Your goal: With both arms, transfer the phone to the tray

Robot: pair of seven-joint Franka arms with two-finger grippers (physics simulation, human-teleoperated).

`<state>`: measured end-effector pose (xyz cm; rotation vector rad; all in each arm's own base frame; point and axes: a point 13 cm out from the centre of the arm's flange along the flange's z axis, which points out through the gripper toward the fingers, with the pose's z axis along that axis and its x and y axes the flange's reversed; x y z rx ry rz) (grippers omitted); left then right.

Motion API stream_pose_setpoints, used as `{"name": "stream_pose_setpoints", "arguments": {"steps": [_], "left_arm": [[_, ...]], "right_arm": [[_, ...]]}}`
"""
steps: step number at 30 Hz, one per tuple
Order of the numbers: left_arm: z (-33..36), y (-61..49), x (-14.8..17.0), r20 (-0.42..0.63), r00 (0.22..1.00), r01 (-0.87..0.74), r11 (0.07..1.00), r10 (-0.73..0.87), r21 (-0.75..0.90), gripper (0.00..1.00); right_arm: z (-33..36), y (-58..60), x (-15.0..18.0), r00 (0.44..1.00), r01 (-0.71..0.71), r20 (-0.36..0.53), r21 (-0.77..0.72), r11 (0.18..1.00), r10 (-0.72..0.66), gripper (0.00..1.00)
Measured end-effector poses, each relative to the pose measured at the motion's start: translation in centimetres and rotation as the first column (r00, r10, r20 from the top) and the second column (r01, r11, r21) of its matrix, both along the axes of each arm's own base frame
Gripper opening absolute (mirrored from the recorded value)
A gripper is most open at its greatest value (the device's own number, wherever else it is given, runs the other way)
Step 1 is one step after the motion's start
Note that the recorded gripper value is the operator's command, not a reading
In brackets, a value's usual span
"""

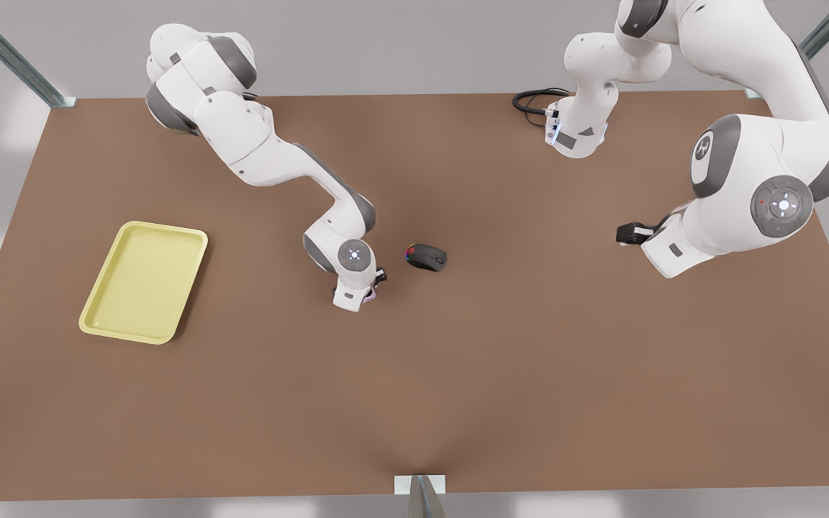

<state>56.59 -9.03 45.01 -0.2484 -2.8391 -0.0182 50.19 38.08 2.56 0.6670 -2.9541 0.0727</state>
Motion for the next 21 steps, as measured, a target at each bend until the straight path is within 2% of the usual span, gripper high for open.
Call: {"name": "stream_pose_setpoints", "arguments": {"steps": [8,9,11,13,16,19,21], "left_arm": [[0.0,0.0,-0.1,-0.003,1.0,0.0,1.0,0.0,0.001,1.0],[0.0,0.0,-0.1,-0.004,1.0,0.0,1.0,0.0,0.001,1.0],[-0.1,0.0,-0.1,-0.004,1.0,0.0,1.0,0.0,0.002,1.0],[-0.1,0.1,-0.1,-0.005,1.0,0.0,1.0,0.0,0.002,1.0],[-0.2,0.1,-0.1,-0.006,1.0,0.0,1.0,0.0,0.002,1.0],[-0.2,0.2,0.0,-0.006,1.0,-0.001,1.0,0.001,0.006,1.0],[-0.2,0.2,0.0,-0.006,1.0,0.0,1.0,0.0,0.011,1.0]], "right_arm": [[1.3,0.5,1.1,0.999,0.031,0.022,0.017,0.999,-0.031,0.7],[1.9,0.4,1.7,0.999,0.037,0.032,0.022,0.999,-0.038,0.7],[5.9,-1.5,4.9,0.993,0.081,0.078,0.035,0.996,-0.084,0.7],[10.2,-7.1,9.0,0.976,0.185,0.107,0.052,0.981,-0.19,0.7],[13.6,-19.2,12.9,0.931,0.344,0.111,0.046,0.938,-0.347,0.7],[15.3,-31.2,13.1,0.886,0.453,0.101,0.017,0.892,-0.452,0.7],[15.6,-39.7,11.9,0.853,0.517,0.086,-0.003,0.856,-0.514,0.7]]}}
